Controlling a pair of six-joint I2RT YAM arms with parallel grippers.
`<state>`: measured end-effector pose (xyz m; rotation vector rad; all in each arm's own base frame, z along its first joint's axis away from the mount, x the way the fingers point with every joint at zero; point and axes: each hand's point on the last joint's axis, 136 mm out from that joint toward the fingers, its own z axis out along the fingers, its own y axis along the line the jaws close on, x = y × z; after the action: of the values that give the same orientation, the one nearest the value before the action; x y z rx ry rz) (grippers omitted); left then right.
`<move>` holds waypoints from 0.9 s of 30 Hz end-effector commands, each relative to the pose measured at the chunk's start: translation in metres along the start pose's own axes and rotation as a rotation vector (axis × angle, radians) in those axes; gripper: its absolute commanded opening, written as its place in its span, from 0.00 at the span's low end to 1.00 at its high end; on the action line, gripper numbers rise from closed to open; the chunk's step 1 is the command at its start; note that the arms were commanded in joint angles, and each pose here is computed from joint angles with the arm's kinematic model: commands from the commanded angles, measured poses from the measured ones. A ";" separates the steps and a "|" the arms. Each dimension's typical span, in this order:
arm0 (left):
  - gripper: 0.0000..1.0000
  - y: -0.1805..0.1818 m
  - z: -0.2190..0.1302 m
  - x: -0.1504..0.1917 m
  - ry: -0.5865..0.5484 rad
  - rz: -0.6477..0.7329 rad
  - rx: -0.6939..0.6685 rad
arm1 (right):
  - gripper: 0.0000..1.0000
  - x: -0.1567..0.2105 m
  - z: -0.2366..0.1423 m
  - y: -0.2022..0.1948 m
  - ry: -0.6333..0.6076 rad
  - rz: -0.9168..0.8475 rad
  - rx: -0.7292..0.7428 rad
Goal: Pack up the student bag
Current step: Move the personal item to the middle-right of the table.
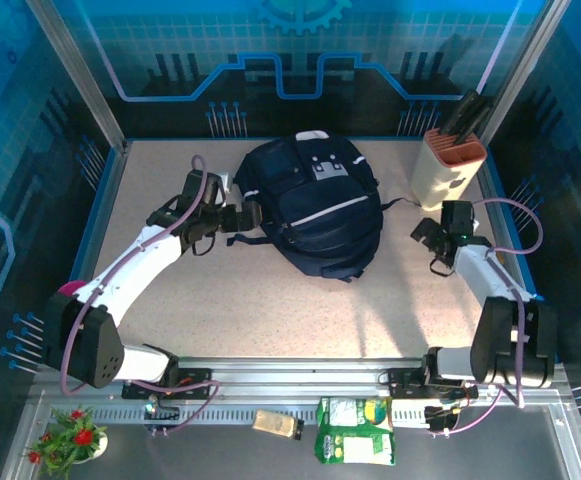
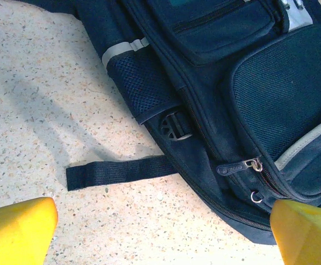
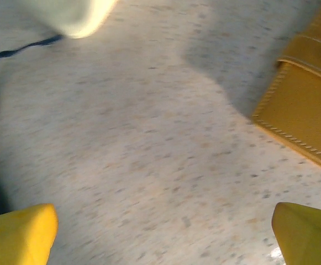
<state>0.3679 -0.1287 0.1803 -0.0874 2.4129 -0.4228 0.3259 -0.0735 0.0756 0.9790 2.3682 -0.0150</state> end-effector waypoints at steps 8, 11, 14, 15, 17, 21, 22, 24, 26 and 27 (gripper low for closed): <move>0.99 -0.003 -0.003 -0.015 -0.026 -0.012 0.010 | 1.00 -0.040 0.036 -0.015 0.008 0.006 0.116; 0.99 -0.002 -0.004 -0.014 -0.020 -0.011 0.007 | 1.00 -0.045 0.038 -0.021 0.004 -0.001 0.151; 0.99 -0.002 -0.003 -0.013 -0.017 -0.012 0.006 | 1.00 -0.053 0.038 -0.029 -0.010 -0.017 0.196; 0.99 -0.002 -0.002 -0.013 -0.015 -0.013 0.006 | 1.00 -0.054 0.039 -0.032 -0.007 -0.016 0.204; 0.99 -0.002 -0.002 -0.013 -0.013 -0.015 0.006 | 1.00 -0.054 0.042 -0.037 0.002 -0.005 0.205; 0.99 -0.002 0.000 -0.013 -0.008 -0.019 0.005 | 1.00 -0.048 0.051 -0.048 0.031 0.019 0.207; 0.99 -0.002 0.000 -0.013 -0.005 -0.018 0.006 | 1.00 -0.047 0.053 -0.049 0.042 0.029 0.193; 0.99 -0.002 0.001 -0.013 -0.004 -0.018 0.004 | 1.00 -0.042 0.058 -0.050 0.065 0.041 0.174; 0.99 -0.002 0.002 -0.012 0.001 -0.019 0.007 | 1.00 -0.038 0.062 -0.047 0.089 0.042 0.145; 0.99 -0.002 0.002 -0.011 0.004 -0.020 0.007 | 1.00 -0.036 0.064 -0.045 0.100 0.044 0.131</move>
<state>0.3728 -0.1301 0.1793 -0.0882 2.4199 -0.4221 0.3486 -0.1491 0.0410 1.1286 2.4276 -0.1782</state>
